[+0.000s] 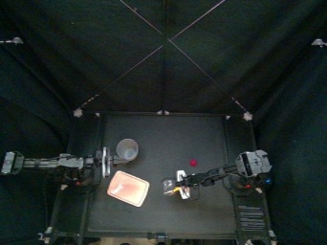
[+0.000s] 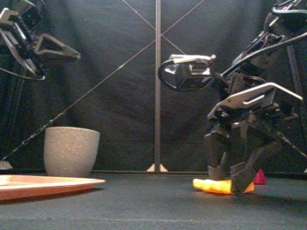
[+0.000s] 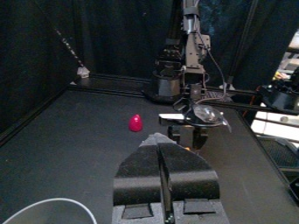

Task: Pick the fries then place it on the pink plate
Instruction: Place fries on the pink plate

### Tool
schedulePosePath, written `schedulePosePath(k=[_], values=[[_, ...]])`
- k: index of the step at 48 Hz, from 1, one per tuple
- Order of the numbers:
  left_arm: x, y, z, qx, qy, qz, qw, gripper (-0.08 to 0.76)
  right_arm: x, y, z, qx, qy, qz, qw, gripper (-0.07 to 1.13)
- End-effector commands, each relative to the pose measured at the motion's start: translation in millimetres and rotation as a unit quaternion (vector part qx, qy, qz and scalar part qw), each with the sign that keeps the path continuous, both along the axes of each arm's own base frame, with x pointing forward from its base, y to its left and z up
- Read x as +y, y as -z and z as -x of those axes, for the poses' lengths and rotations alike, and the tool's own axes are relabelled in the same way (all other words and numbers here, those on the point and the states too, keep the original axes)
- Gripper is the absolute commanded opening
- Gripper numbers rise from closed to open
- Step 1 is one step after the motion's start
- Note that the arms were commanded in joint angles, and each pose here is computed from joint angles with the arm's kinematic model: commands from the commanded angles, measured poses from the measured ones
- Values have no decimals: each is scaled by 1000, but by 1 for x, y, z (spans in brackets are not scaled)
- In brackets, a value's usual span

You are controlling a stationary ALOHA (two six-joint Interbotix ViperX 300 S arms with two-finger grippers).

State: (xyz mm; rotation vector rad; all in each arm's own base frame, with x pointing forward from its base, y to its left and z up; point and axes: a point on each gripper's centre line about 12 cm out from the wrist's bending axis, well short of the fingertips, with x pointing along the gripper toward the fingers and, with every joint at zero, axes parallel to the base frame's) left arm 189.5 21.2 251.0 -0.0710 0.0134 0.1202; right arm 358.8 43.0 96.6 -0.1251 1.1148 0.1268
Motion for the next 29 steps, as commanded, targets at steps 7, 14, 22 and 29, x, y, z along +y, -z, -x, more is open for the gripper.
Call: schedulePosePath(k=[7,14,22,29], values=[[1,-6,-1,-10,-2,1,1000,21,1,-18,-12,-27,4,-5,1000,692],[1,-6,-1,-10,-2,2,1000,21,4,-44,-29,-66,9,-14,998,692],[1,-7,-1,-12,-3,-1,1000,21,7,-81,-60,-123,19,-32,992,694],[2,-10,-2,-16,-6,-2,1000,21,9,-96,-97,-159,32,-50,985,694]])
